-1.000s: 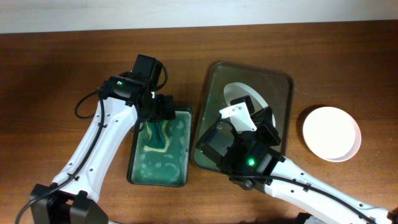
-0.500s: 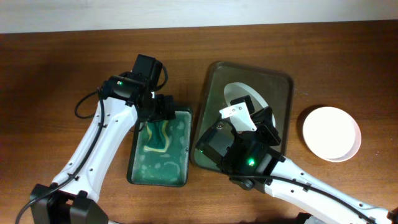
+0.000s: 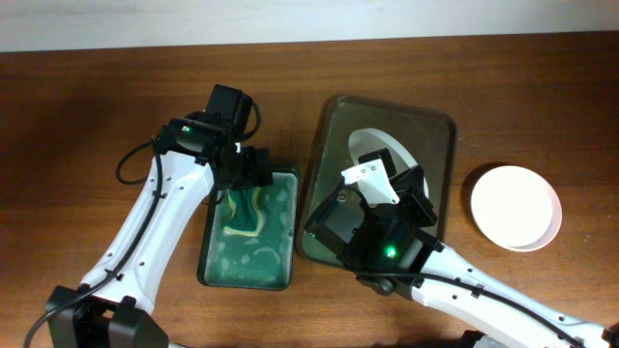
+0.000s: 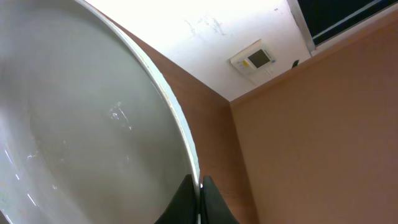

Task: Clean dirty plates on tray and stack at the side

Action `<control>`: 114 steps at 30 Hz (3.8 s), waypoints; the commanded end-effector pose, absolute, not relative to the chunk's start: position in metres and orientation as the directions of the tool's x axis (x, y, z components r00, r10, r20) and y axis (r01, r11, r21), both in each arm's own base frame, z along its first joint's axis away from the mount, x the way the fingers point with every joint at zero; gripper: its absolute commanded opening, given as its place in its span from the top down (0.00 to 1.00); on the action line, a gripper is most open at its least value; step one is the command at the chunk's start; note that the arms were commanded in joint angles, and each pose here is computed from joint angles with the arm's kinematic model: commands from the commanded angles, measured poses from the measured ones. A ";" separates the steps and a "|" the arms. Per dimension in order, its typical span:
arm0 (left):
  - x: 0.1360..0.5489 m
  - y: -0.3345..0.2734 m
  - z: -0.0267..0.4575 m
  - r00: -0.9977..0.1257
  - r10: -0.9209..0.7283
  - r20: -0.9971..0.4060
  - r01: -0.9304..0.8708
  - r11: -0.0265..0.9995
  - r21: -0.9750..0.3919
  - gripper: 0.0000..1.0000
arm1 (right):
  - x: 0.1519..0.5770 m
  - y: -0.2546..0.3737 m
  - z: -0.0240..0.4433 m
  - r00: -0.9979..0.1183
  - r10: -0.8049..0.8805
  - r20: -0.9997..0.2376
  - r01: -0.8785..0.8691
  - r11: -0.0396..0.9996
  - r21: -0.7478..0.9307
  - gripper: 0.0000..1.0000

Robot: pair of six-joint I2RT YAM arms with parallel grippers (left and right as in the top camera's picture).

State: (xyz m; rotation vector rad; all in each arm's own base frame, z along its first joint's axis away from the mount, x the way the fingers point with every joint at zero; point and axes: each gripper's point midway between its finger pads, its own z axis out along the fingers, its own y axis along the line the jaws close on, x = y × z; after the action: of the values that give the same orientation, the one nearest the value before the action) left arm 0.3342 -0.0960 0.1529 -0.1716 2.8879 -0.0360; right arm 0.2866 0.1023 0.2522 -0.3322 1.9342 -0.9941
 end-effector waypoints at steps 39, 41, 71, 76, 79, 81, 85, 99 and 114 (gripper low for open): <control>0.336 -0.097 0.163 -0.956 -0.121 -0.269 -0.111 0.992 -0.053 0.01 | 0.268 0.038 0.271 -0.697 0.227 -0.680 -0.104 0.906 0.409 0.02; 0.336 -0.097 0.163 -0.956 -0.121 -0.269 -0.111 0.992 -0.053 0.01 | 0.254 0.075 0.278 -0.703 0.128 -0.700 -0.239 0.884 0.402 0.02; 0.336 -0.097 0.163 -0.956 -0.121 -0.269 -0.111 0.992 -0.053 0.01 | 0.243 0.037 0.161 -0.055 -0.011 -0.998 -0.214 0.977 0.001 0.02; 0.333 -0.070 0.232 -0.831 -0.117 -0.544 -0.135 0.991 -0.006 0.01 | 0.243 0.037 0.161 -0.055 -0.011 -0.998 -0.214 0.977 0.001 0.02; 0.315 -0.038 0.276 -0.646 -0.164 -0.746 -0.149 0.985 -0.087 0.01 | 0.243 0.037 0.161 -0.055 -0.011 -0.998 -0.214 0.977 0.001 0.02; 0.298 -0.010 0.269 -0.527 -0.248 -0.813 -0.196 0.966 -0.168 0.01 | 0.243 0.037 0.161 -0.055 -0.011 -0.998 -0.214 0.977 0.001 0.02; 0.260 0.011 0.245 -0.263 -0.203 -0.943 -0.139 0.975 -0.171 0.01 | 0.243 0.037 0.161 -0.055 -0.011 -0.998 -0.214 0.977 0.001 0.02; 0.245 0.021 0.160 -0.040 -0.182 -0.982 -0.131 0.976 -0.176 0.01 | 0.243 0.037 0.161 -0.055 -0.011 -0.998 -0.214 0.977 0.001 0.02; 0.245 0.021 0.160 -0.041 -0.182 -0.982 -0.132 0.976 -0.176 0.01 | 0.243 0.037 0.161 -0.055 -0.011 -0.998 -0.214 0.977 0.001 0.02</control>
State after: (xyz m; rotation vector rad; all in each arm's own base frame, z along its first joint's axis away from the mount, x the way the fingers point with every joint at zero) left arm 0.2452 0.0190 0.1604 -0.2505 1.6187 -0.0606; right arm 0.2426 0.0371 0.1635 -0.1711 1.6187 0.1731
